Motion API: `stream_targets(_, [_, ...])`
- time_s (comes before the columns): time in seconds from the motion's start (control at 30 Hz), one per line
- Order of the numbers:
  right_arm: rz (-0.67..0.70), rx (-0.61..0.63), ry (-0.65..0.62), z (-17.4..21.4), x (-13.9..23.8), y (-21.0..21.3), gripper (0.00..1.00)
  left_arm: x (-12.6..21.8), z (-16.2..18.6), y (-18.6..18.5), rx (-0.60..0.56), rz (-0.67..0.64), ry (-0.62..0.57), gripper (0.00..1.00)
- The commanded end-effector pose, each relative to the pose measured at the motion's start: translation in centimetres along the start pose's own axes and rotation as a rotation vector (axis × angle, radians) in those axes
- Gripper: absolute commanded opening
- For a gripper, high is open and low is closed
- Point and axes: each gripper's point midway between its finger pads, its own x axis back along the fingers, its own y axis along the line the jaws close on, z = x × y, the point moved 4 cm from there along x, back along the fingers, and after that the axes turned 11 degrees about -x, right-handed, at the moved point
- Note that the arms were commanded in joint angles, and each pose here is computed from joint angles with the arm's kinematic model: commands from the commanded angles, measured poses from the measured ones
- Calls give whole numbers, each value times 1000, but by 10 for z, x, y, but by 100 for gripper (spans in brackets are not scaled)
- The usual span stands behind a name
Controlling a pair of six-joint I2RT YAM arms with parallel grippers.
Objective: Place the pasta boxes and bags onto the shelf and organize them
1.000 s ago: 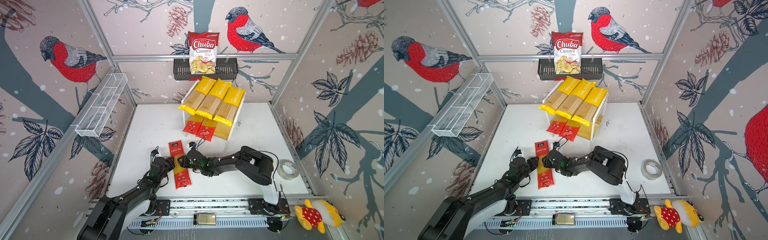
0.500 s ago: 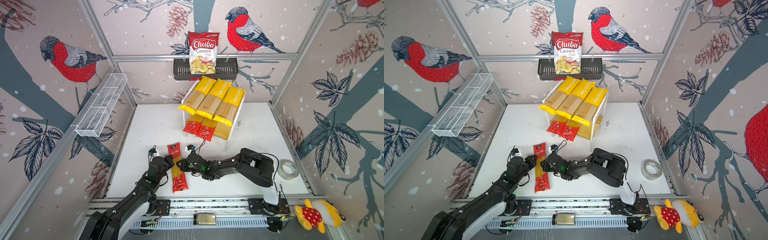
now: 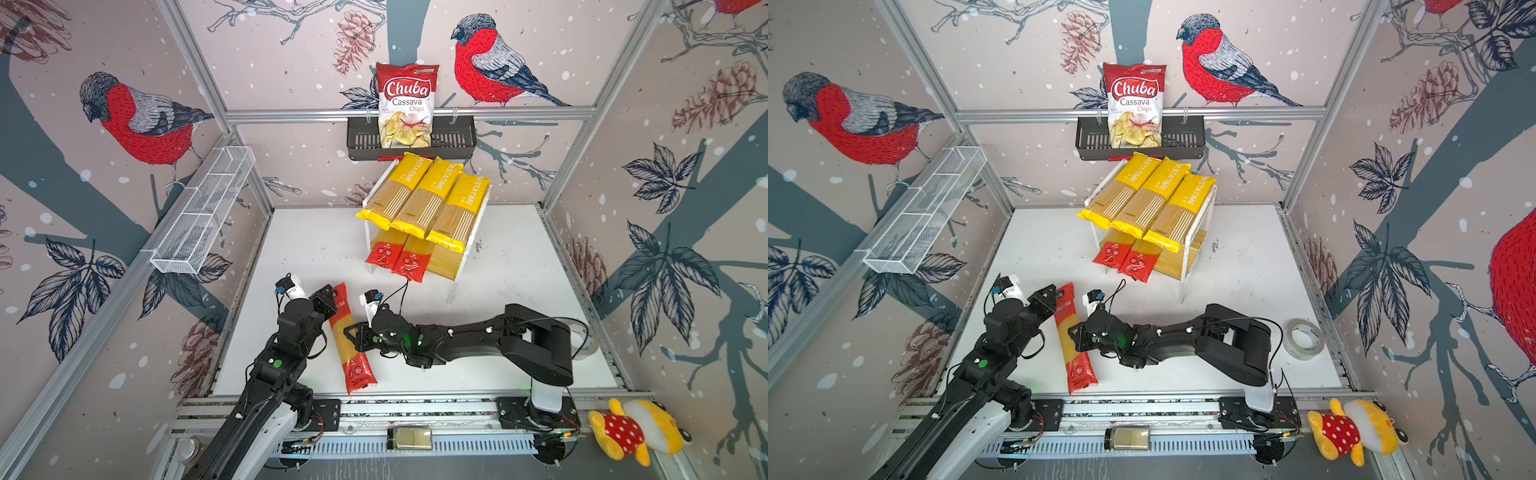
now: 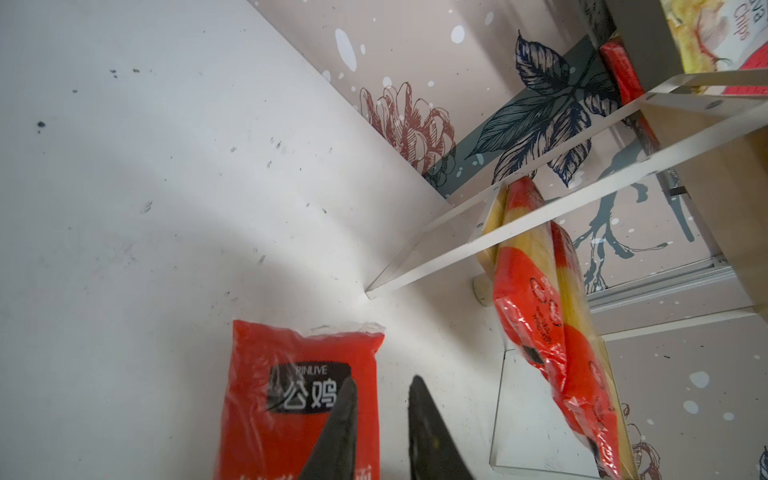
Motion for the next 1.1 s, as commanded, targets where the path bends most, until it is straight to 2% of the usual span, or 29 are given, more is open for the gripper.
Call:
stream_targets(0.0, [-112,54,-149,-26,21,36,8,8,-10,-9,-50,28,1,28])
stream_targets(0.27, [-184,-34,-419,-64,85,40,2,14,-21,-54,-59,298,-32,43])
stream_targets(0.43, [-208,-64,-506,-81,113,40,2,22,-12,-90,-96,442,-29,51])
stream_targets(0.67, [-241,-139,-590,-111,149,22,3,23,8,-106,-102,537,23,63])
stream_targets(0.77, [-247,-153,-641,-124,168,14,3,20,24,-106,-59,581,68,68])
stream_targets(0.87, [-226,-159,-696,-136,185,4,4,18,42,-103,32,643,110,77])
stream_targets(0.97, [-226,-175,-751,-147,203,-1,4,20,57,-103,128,712,145,78])
stream_targets(1.07, [-228,-185,-787,-154,215,-5,4,25,68,-111,129,748,162,78])
